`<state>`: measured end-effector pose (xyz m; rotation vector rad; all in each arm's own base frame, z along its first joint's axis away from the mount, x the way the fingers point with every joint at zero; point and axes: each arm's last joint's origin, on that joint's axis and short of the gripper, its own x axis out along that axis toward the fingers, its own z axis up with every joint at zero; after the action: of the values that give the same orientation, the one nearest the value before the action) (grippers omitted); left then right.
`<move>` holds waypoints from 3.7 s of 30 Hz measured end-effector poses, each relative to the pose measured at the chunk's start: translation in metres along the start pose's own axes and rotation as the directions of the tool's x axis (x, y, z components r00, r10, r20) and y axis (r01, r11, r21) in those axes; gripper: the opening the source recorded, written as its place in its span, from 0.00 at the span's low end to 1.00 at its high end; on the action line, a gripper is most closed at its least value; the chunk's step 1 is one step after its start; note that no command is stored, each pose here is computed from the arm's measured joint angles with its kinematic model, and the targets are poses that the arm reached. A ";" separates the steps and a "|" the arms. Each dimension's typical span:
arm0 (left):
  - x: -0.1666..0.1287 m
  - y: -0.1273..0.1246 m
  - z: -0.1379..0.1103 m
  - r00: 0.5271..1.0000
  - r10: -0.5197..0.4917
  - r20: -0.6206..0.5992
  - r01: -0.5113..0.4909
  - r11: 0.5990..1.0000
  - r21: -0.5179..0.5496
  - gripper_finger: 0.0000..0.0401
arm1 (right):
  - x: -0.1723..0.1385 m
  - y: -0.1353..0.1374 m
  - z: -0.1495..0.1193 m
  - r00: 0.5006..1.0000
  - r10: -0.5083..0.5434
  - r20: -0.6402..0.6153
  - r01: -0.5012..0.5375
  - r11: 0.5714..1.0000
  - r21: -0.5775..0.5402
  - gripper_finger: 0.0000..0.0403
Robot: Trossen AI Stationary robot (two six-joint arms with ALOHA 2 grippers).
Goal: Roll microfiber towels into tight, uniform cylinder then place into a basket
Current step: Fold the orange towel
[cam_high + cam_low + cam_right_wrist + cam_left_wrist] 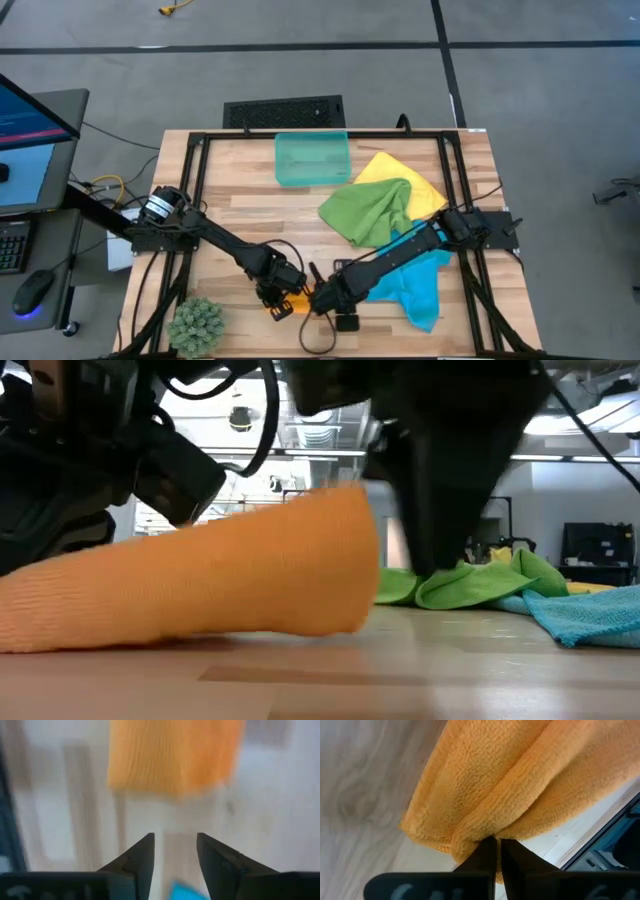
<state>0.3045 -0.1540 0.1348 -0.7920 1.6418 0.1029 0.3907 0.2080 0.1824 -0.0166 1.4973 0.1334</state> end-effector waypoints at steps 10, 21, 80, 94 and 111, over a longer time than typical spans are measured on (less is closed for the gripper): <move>0.000 0.001 -0.002 1.000 0.017 -0.001 -0.017 1.000 -0.002 0.00 | -0.014 0.065 -0.006 0.960 0.065 0.273 0.043 0.927 -0.373 0.40; 0.000 0.000 -0.002 1.000 0.013 -0.004 -0.013 1.000 0.000 0.00 | 0.001 0.064 0.012 0.892 -0.031 0.451 0.262 0.849 -0.459 0.33; -0.024 -0.030 -0.088 0.906 0.090 0.414 -0.225 0.930 0.290 0.35 | 0.054 0.002 0.015 0.957 -0.118 0.264 0.165 0.972 -0.167 0.29; 0.004 -0.051 -0.117 0.744 -0.007 0.669 -0.400 0.796 0.454 0.35 | 0.054 0.002 0.015 0.959 -0.111 0.263 0.153 0.977 -0.146 0.29; 0.026 -0.029 -0.078 0.706 0.182 0.685 -0.503 0.809 0.304 0.35 | 0.054 0.002 0.015 0.962 -0.097 0.257 0.140 0.978 -0.156 0.29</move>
<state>0.2540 -0.2252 0.1409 -0.0129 1.0680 0.2076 0.4092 0.2158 0.1299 -0.2229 1.2271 0.1620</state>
